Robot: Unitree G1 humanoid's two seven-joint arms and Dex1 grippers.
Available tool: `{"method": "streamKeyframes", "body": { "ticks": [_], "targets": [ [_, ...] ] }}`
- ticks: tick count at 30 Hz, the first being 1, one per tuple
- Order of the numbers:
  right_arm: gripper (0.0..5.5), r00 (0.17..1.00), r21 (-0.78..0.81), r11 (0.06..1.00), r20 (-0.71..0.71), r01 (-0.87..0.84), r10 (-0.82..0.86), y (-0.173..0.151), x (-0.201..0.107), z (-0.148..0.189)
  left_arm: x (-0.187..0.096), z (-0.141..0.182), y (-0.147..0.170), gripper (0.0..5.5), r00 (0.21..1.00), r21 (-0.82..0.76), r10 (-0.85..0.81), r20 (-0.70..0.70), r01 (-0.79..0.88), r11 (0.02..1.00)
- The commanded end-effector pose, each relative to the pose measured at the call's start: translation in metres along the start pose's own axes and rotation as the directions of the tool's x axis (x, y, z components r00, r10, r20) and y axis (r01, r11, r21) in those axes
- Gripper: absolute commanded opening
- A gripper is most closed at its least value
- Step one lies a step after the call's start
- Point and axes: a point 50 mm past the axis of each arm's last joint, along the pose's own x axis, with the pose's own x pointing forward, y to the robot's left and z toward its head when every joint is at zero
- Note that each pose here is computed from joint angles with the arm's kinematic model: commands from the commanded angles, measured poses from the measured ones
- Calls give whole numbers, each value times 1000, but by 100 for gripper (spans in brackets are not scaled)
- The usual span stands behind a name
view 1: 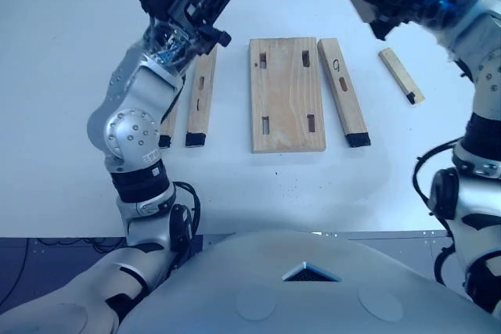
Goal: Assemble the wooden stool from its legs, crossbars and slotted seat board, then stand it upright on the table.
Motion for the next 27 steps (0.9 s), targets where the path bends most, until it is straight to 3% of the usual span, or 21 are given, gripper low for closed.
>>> {"method": "streamKeyframes", "body": {
  "ticks": [1, 6, 10, 15, 23, 27],
  "targets": [
    [204, 983, 108, 983, 126, -149, 135, 17, -1, 14, 4, 28, -18, 158, 970, -32, -244, -9, 244, 969],
    [204, 953, 138, 955, 194, -263, 234, 22, -5, 16, 8, 40, -14, 158, 946, -17, -319, -61, 318, 948],
    [204, 938, 136, 938, 187, -320, 293, 26, 0, 10, 10, 46, -15, 206, 930, -74, -368, -10, 366, 928],
    [204, 920, 138, 913, 149, -383, 363, 30, 0, -1, 10, 58, -13, 206, 917, -98, -384, 105, 394, 914],
    [204, 907, 135, 898, 99, -420, 409, 29, 1, -7, 10, 38, -6, 206, 932, -117, -360, 30, 361, 925],
    [204, 903, 97, 898, 70, -429, 424, 31, 1, -3, 5, 38, 0, 268, 942, -113, -333, 38, 335, 936]
  ]
}}
